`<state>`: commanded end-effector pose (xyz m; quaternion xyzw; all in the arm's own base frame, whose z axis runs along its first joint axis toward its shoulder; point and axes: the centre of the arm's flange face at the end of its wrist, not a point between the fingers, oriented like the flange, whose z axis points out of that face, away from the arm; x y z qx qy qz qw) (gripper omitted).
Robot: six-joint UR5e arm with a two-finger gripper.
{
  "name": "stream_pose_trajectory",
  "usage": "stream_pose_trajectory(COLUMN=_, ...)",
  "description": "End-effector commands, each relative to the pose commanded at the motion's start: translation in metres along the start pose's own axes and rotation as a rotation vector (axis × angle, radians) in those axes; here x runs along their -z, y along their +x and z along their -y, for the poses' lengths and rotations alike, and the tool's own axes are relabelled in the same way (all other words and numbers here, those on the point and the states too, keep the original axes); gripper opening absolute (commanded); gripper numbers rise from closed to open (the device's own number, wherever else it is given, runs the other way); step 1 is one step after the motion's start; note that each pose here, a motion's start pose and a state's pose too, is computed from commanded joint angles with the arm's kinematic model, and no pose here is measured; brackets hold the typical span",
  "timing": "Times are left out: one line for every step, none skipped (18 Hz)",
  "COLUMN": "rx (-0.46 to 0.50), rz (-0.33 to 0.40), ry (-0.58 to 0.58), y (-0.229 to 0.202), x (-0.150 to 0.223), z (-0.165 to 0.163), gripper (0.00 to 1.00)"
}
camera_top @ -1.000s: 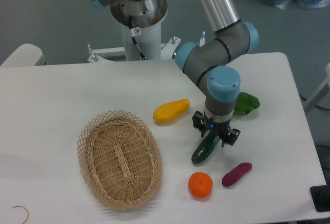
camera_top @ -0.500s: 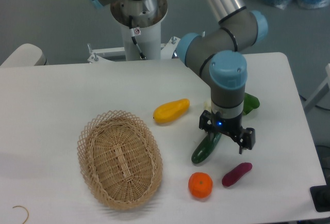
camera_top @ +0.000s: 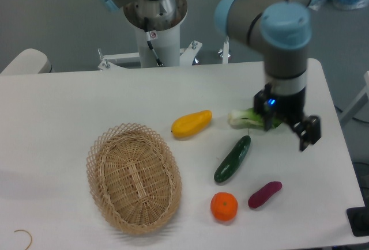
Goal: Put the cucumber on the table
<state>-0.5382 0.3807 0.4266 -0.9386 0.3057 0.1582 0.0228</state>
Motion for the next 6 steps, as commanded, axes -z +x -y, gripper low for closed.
stream_pose_trajectory(rx=-0.014, rz=0.002, ry=0.001, y=0.0001, x=0.0009, z=-0.0027, gripper=1.00)
stream_pose_trajectory(rx=-0.015, rz=0.008, ry=0.008, y=0.0012, x=0.0048, z=-0.0035, gripper=1.00)
stream_pose_trajectory(rx=-0.009, rz=0.009, ry=0.018, y=0.0019, x=0.0043, z=-0.0061, gripper=1.00)
stream_pose_trajectory(rx=-0.002, rz=0.015, ry=0.028, y=0.0020, x=0.0063, z=-0.0089, gripper=1.00)
stream_pose_trajectory(rx=0.000, rz=0.017, ry=0.035, y=0.0018, x=0.0063, z=-0.0092, gripper=1.00)
stream_pose_trajectory(rx=-0.002, rz=0.017, ry=0.037, y=0.0020, x=0.0058, z=-0.0080, gripper=1.00)
